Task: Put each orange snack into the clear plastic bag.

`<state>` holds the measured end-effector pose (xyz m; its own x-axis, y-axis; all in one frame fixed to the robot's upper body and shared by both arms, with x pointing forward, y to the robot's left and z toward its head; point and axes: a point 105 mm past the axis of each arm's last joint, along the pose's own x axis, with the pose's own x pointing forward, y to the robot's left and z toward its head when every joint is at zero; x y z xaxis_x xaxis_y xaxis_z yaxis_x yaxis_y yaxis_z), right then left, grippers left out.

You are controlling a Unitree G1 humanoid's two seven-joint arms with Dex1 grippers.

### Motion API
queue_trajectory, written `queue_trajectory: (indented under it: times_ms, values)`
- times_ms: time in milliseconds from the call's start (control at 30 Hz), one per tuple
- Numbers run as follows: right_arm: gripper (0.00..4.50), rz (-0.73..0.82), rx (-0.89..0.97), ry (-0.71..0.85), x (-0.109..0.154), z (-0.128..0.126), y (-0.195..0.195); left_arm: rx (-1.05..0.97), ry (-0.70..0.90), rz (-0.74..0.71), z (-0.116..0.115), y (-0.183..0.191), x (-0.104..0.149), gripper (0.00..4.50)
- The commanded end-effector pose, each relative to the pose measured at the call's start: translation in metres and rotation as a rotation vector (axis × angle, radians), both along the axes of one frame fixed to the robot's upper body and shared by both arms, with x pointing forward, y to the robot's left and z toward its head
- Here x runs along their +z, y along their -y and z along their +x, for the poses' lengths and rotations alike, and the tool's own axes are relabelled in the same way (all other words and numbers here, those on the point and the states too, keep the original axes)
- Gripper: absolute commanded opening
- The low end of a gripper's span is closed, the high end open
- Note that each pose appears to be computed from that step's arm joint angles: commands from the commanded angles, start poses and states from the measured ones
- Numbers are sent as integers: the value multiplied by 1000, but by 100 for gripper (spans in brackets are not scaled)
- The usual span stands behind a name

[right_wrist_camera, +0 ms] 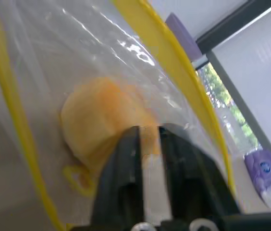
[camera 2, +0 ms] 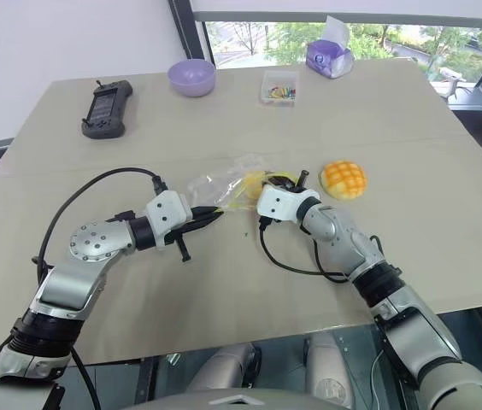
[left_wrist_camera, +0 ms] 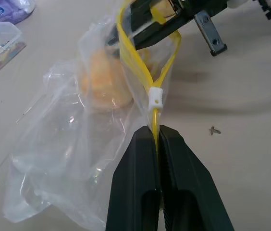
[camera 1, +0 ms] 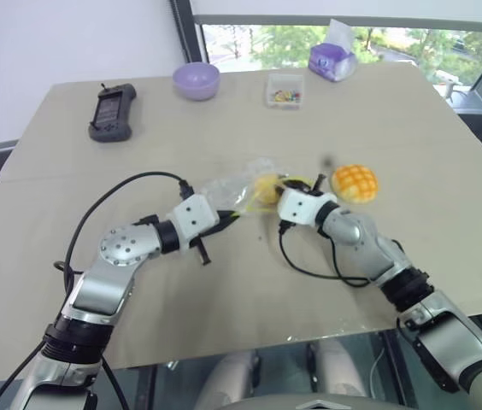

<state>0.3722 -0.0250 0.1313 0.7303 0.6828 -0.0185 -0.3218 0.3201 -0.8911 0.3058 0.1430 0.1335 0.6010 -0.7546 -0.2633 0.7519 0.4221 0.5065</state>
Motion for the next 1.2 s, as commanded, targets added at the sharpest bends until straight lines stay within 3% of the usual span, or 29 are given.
queue_trajectory:
  times_ms: [33,100,167,533,733,800,933,1033,1100,1200]
  values:
    - [273,0,21,60,16,0,-2,1,41,-2,2,-1,9,0]
    - [380,-10,14,66,17,1,2,3,41,-3,2,-2,9,0]
    - [448,-22,7,84,18,1,7,12,40,-10,3,-2,9,0]
    - [448,126,-11,-39,40,-11,47,123,-4,-173,20,-3,22,0]
    - [448,419,-167,-195,52,-9,91,123,-30,-267,26,0,36,0]
    - [448,450,-223,-231,49,-8,104,138,-43,-316,28,-1,43,0]
    - [448,532,-407,-342,25,-6,139,144,-98,-553,35,-2,76,0]
    - [448,584,-444,-432,9,-7,141,121,-221,-820,36,-3,99,0]
    - [448,627,-467,-481,1,-5,140,94,-368,-897,31,-2,82,0]
    - [448,646,-487,-514,-6,0,140,139,-438,-805,21,-9,40,0]
